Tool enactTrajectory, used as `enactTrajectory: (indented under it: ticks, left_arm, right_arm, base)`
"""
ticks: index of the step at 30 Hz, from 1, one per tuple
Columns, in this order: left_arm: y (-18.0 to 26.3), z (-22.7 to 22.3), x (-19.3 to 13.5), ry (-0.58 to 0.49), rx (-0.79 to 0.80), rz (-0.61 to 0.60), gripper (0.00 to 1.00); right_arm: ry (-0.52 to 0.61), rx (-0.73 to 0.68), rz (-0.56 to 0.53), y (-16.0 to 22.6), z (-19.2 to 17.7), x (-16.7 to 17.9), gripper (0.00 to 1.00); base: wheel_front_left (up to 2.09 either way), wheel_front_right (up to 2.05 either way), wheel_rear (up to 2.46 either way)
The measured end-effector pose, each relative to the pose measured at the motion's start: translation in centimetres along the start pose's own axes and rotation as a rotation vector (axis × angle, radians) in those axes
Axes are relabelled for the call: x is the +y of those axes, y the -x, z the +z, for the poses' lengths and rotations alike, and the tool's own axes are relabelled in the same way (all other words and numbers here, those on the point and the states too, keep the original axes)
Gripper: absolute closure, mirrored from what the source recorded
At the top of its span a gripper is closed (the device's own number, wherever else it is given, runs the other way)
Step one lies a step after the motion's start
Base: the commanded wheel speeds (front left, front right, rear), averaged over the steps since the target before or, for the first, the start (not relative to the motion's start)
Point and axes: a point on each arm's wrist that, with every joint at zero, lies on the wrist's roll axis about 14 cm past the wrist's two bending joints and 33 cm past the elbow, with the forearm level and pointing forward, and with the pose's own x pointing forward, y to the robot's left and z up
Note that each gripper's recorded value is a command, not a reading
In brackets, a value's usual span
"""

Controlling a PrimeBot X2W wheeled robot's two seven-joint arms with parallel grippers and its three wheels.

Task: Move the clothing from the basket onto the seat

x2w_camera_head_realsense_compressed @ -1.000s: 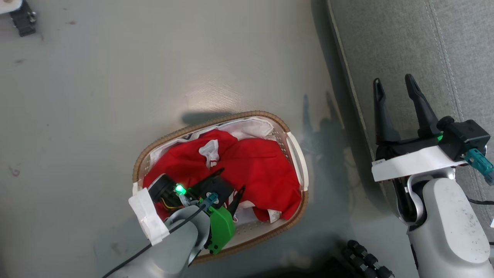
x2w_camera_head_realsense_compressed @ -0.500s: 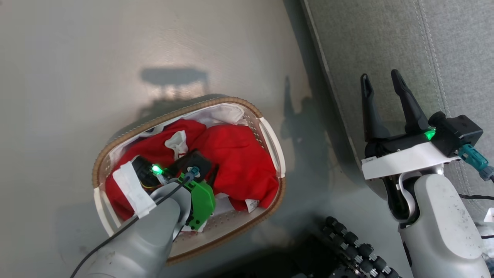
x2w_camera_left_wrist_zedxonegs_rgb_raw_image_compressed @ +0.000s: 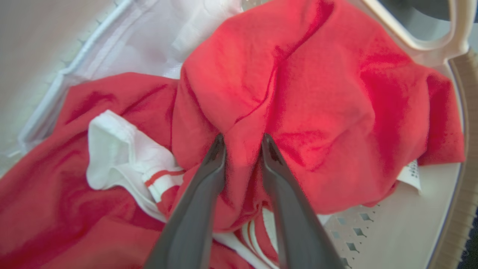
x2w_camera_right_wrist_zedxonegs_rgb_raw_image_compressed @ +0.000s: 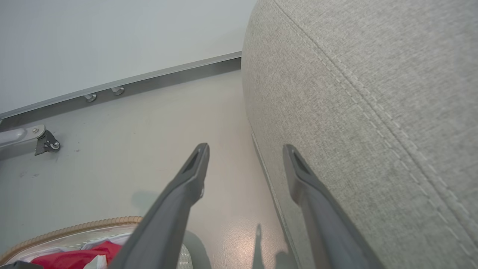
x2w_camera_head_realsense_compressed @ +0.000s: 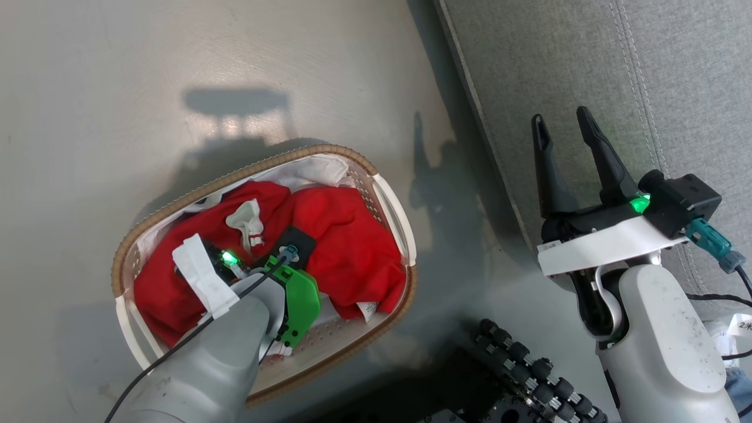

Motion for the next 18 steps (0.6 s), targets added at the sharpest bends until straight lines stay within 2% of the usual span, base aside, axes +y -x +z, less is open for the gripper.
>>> enactTrajectory:
  ticks: [1, 2, 3, 9, 18]
  left_arm:
    - [-0.1, 0.0, 0.1, 0.001, 0.006, 0.002, 0.65]
    - [-0.2, -0.2, 0.1, -0.002, 0.016, 0.0, 0.89]
    - [-0.3, -0.4, 0.0, -0.005, 0.024, -0.003, 1.0]
    - [-0.4, 0.1, 0.0, 0.003, -0.006, -0.007, 1.0]
    - [1.4, 4.1, -0.7, -0.001, -0.167, -0.021, 1.0]
  right_arm:
    - [-0.002, -0.001, 0.0, 0.0, 0.0, 0.0, 0.0]
    - [0.0, -0.001, 0.0, 0.0, 0.0, 0.0, 0.0]
    - [0.001, 0.001, -0.002, 0.0, 0.0, -0.1, 0.0]
    - [0.003, 0.004, -0.016, 0.1, -0.1, -0.6, 0.0]
    - [0.001, -0.026, 0.004, -0.2, 0.9, 0.2, 0.0]
  base:
    - [0.0, 0.0, 0.0]
    - [0.0, 0.0, 0.0]
    - [0.0, 0.0, 0.0]
    - [0.0, 0.0, 0.0]
    - [0.0, 0.0, 0.0]
